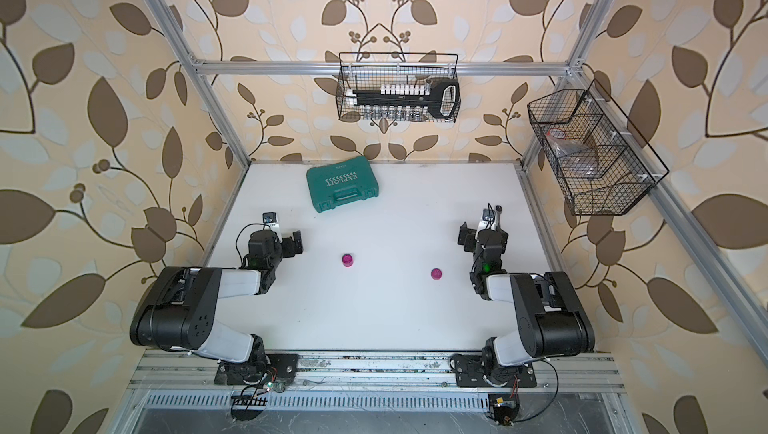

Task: Close the paint jar lid
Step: Pick up the paint jar from the center of the board.

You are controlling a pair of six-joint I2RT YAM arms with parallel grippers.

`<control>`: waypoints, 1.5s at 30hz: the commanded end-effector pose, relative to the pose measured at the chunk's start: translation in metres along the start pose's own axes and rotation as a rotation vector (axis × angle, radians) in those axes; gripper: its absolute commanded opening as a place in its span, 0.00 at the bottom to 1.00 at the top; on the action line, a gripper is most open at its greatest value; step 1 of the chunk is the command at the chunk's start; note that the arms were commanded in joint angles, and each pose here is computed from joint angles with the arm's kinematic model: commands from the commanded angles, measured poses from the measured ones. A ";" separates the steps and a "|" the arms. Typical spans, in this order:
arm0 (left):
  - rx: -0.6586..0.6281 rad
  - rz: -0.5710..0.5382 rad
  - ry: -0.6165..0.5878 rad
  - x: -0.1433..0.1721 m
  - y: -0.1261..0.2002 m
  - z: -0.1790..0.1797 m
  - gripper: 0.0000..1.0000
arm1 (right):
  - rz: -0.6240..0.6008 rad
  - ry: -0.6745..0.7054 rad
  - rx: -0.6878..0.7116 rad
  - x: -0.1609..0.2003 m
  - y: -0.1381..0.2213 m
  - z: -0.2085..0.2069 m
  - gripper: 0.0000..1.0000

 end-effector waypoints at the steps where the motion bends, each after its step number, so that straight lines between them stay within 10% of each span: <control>1: -0.020 0.036 0.067 -0.052 0.020 0.009 0.99 | -0.036 0.115 0.116 -0.027 0.015 0.015 0.98; 11: 0.332 -0.145 0.415 -0.103 0.139 -0.040 0.99 | 0.309 0.059 -0.295 -0.028 0.115 0.131 0.98; 23: 0.435 0.076 0.548 -0.008 0.178 -0.068 0.99 | 0.645 0.330 -0.625 0.077 0.241 0.233 0.98; 45: 0.462 0.060 0.454 0.009 0.171 -0.077 0.99 | 0.754 0.464 -0.515 0.170 0.176 0.347 0.80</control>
Point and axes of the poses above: each gripper's point midway between its finger pads, its own y axis back along the fingers, its own z axis along the line the jaws close on, x = y × z, the point moved 1 cm from there along y, back along the fingers, and after that the axes turned 14 degrees about -y, right-handed, at the moved point
